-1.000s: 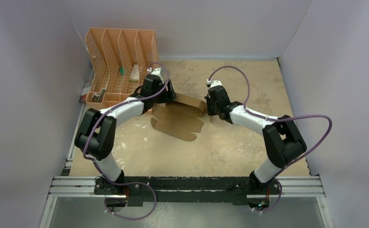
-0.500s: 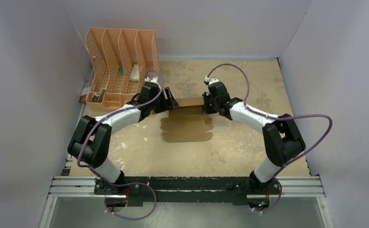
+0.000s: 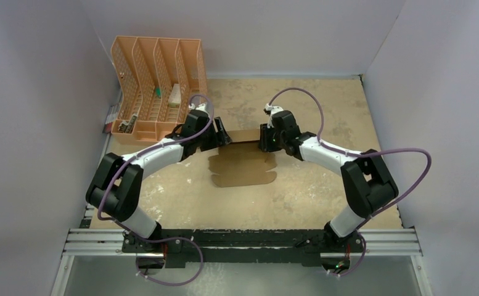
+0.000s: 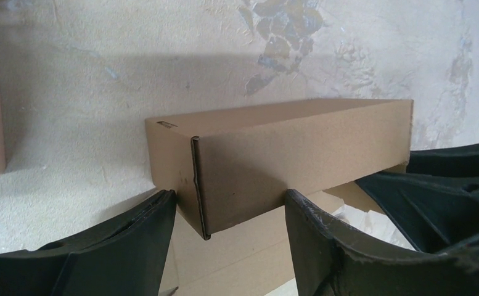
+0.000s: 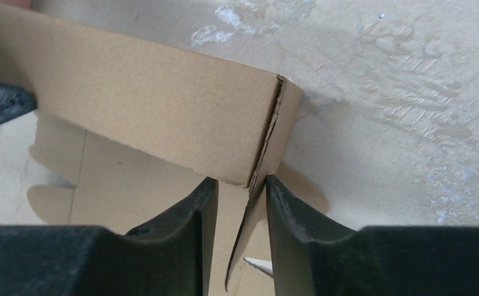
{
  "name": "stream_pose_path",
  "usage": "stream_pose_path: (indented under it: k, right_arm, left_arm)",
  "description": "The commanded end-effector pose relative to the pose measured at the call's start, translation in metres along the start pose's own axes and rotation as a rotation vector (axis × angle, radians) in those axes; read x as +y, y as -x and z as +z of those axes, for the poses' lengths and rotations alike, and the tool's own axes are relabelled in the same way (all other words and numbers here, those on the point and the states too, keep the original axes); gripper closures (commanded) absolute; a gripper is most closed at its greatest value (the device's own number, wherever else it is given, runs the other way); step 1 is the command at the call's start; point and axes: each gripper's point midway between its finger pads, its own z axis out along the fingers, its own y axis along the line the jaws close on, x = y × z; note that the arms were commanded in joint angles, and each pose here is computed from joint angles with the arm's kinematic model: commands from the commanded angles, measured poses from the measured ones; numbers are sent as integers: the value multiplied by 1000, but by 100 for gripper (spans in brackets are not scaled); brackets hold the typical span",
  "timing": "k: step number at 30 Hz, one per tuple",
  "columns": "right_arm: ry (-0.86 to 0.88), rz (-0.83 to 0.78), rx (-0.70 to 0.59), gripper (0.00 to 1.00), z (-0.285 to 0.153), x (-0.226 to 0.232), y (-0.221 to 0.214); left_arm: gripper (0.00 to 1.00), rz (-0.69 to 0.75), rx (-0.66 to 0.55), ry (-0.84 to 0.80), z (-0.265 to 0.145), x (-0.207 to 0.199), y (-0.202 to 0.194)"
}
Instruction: Fold the paper box
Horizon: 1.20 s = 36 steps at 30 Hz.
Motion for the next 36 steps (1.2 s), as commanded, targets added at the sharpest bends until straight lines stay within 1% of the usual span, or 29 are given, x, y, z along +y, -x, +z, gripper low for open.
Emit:
stream_pose_path:
  k: [1,6,7,12,15,20,23,27,30,34,35,36]
  right_arm:
    - [113,-112,-82,60,-22,23,17]
    - [181,-235,-119,50,-37,22,21]
    - [195,-256,-124,46,-39,22,20]
    - [252,-317,-171,38,-55,18,26]
    - [254,-368,-220,31,-66,12,35]
    - [208,-387,-272,26,-80,-9,47]
    - [157,-373,-279,26,-86,-31,54]
    - [53,-337,-295,29,-93,-67,61]
    - [-25,-312,-258,32,-88,-90,56]
    - [13,-308,-134,37,-70,-92,36]
    - [22,-300,-121,38,-66,-92,35]
    - [67,-288,-109,40,-63,-85,32]
  left_arm:
    - [36,50,-9,14,-8,-7,6]
    - [36,62,-9,41,-7,-1,12]
    - [36,69,-10,39,-8,-2,14]
    - [34,103,-29,44,-15,-3,29]
    - [33,116,-32,56,-18,0,35]
    - [33,124,-47,62,-22,1,50]
    - [32,135,-54,69,-25,3,60]
    - [32,136,-48,61,-26,3,68]
    - [32,133,-35,40,-22,1,67]
    - [32,111,2,-3,-13,-6,60]
    - [32,104,9,-11,-11,-7,59]
    - [33,99,17,-16,-9,-7,57]
